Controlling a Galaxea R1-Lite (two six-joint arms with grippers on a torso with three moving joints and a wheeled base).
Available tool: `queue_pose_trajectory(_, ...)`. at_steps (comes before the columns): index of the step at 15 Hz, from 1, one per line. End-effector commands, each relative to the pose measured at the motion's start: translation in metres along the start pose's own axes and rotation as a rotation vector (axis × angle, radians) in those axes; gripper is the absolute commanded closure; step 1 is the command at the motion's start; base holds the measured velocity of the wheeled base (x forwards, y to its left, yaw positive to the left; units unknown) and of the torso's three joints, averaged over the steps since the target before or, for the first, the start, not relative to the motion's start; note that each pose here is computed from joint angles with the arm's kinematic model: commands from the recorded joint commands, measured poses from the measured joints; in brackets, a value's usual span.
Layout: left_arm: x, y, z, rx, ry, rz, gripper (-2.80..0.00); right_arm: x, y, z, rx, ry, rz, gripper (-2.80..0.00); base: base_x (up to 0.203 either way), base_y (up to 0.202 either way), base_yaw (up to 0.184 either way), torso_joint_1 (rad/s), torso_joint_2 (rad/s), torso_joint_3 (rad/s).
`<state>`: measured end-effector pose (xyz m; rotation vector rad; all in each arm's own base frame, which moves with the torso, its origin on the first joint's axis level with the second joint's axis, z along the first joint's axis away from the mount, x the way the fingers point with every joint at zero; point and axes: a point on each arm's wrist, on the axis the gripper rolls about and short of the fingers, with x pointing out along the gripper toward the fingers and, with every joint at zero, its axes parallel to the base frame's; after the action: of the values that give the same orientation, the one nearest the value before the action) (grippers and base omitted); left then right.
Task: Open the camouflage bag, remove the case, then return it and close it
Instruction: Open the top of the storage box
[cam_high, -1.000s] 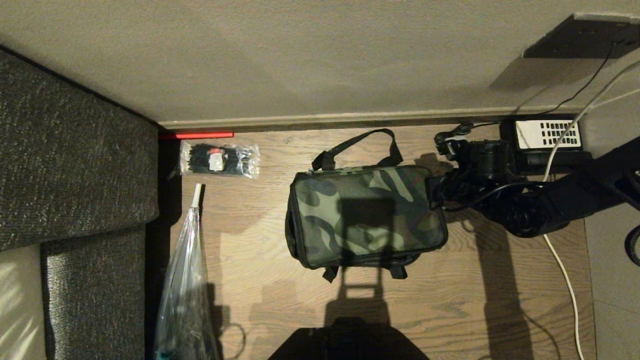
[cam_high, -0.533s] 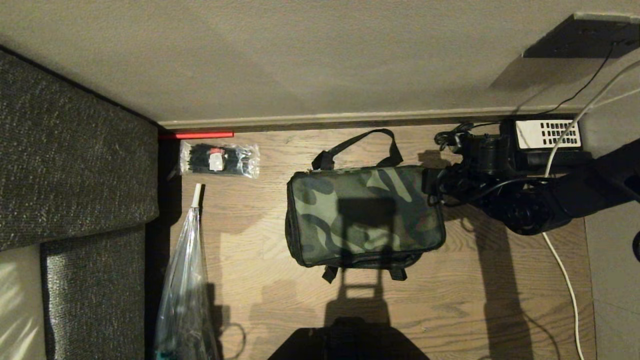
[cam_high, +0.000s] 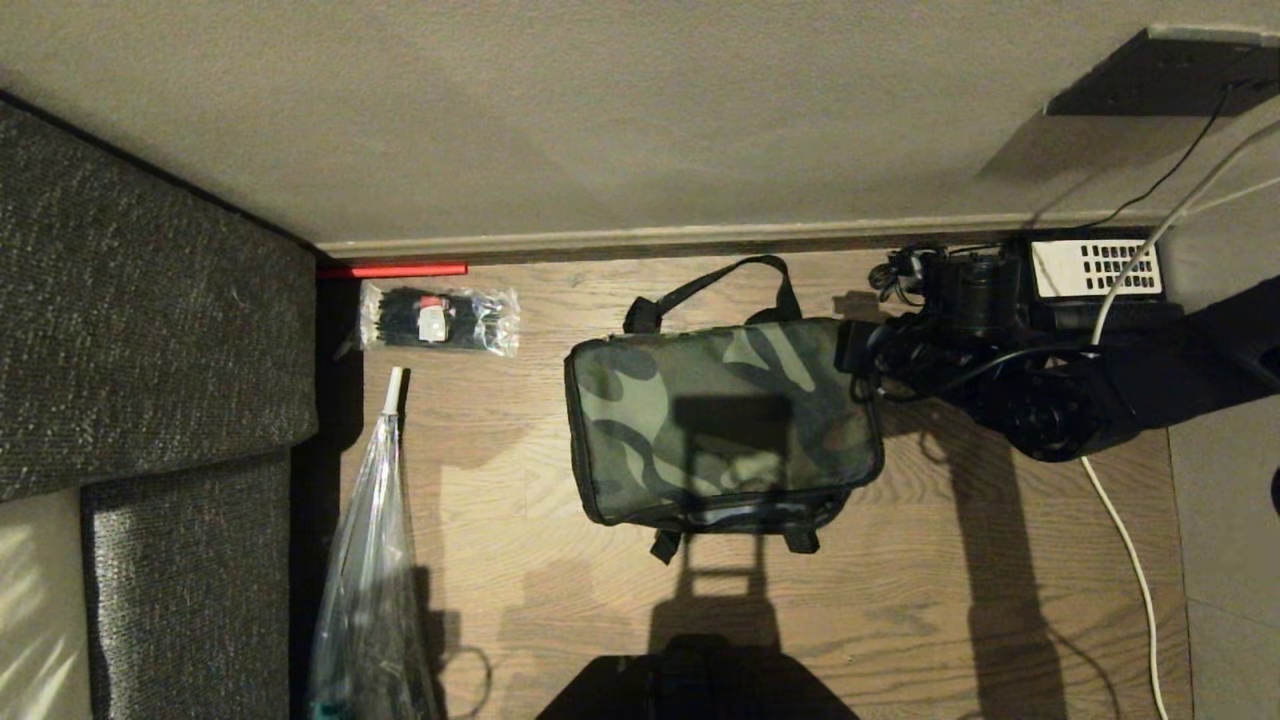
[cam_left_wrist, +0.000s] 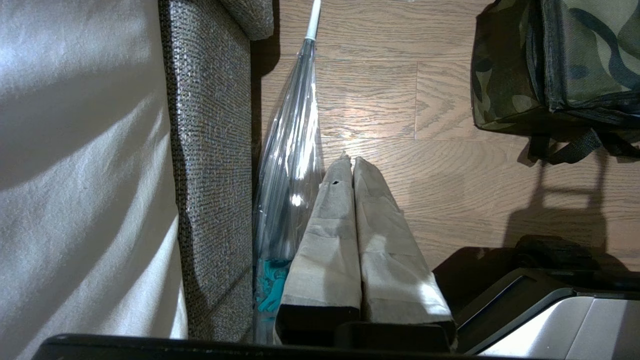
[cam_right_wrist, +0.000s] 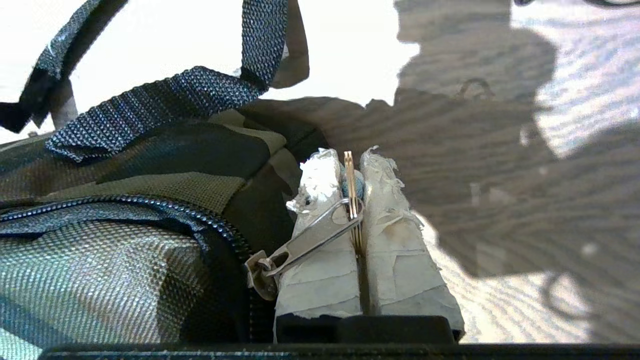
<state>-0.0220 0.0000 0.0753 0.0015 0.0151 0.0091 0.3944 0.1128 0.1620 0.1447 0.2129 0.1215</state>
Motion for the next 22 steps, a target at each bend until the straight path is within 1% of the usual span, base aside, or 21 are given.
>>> queue_pose_trajectory(1,0.0,0.0,-0.001,0.0,0.005,0.002,0.0,0.003,-0.001,-0.008,-0.014,0.019,-0.004,0.0,0.0,0.0,0.0,0.0,0.0,0.0)
queue_pose_trajectory(2,0.0,0.0,-0.001,0.0,0.004,0.002,0.0,0.005,-0.002,-0.012,-0.015,0.032,-0.008,0.0,0.0,0.0,0.0,0.0,0.0,0.0)
queue_pose_trajectory(7,0.0,0.0,-0.001,0.0,0.005,0.002,0.0,0.007,-0.003,-0.015,-0.015,0.033,-0.019,0.0,0.0,0.0,0.0,0.0,0.0,0.0)
queue_pose_trajectory(8,0.0,0.0,-0.001,0.0,0.004,0.002,0.0,0.008,-0.002,-0.011,-0.007,0.018,-0.018,0.0,0.0,0.0,0.0,0.0,0.0,0.0)
queue_pose_trajectory(10,0.0,0.0,-0.001,0.0,0.003,0.003,0.0,0.009,0.0,0.001,0.009,-0.053,-0.004,0.0,0.0,0.0,0.0,0.0,0.0,0.0)
queue_pose_trajectory(12,0.0,0.0,-0.001,0.0,0.005,0.002,0.0,0.01,0.0,0.002,0.015,-0.061,-0.001,0.0,0.0,0.0,0.0,0.0,0.0,0.0)
queue_pose_trajectory(14,0.0,0.0,-0.001,0.0,0.004,0.002,0.0,0.011,0.002,0.007,0.024,-0.092,0.007,0.0,0.0,0.0,0.0,0.0,0.0,0.0)
queue_pose_trajectory(17,0.0,0.0,-0.001,0.0,0.005,0.002,0.0,0.011,0.0,0.002,0.046,-0.075,0.003,0.0,0.0,0.0,0.0,0.0,0.0,0.0)
queue_pose_trajectory(18,0.0,0.0,-0.001,0.0,0.005,0.002,0.0,0.011,0.0,0.001,0.051,-0.079,0.002,-2.8,0.0,0.0,0.0,0.0,0.0,0.0)
queue_pose_trajectory(19,0.0,0.0,-0.001,0.0,0.005,0.002,0.0,0.011,0.001,0.003,0.049,-0.093,0.005,-2.8,0.0,0.0,0.0,0.0,0.0,0.0)
queue_pose_trajectory(20,0.0,0.0,-0.001,0.0,0.005,0.002,0.0,0.011,0.0,0.001,0.042,-0.087,0.004,-2.8,0.0,0.0,0.0,0.0,0.0,0.0)
queue_pose_trajectory(22,0.0,0.0,-0.001,0.0,0.005,0.002,0.0,0.008,-0.002,-0.008,0.035,-0.054,0.0,-2.8,0.0,0.0,0.0,0.0,0.0,0.0)
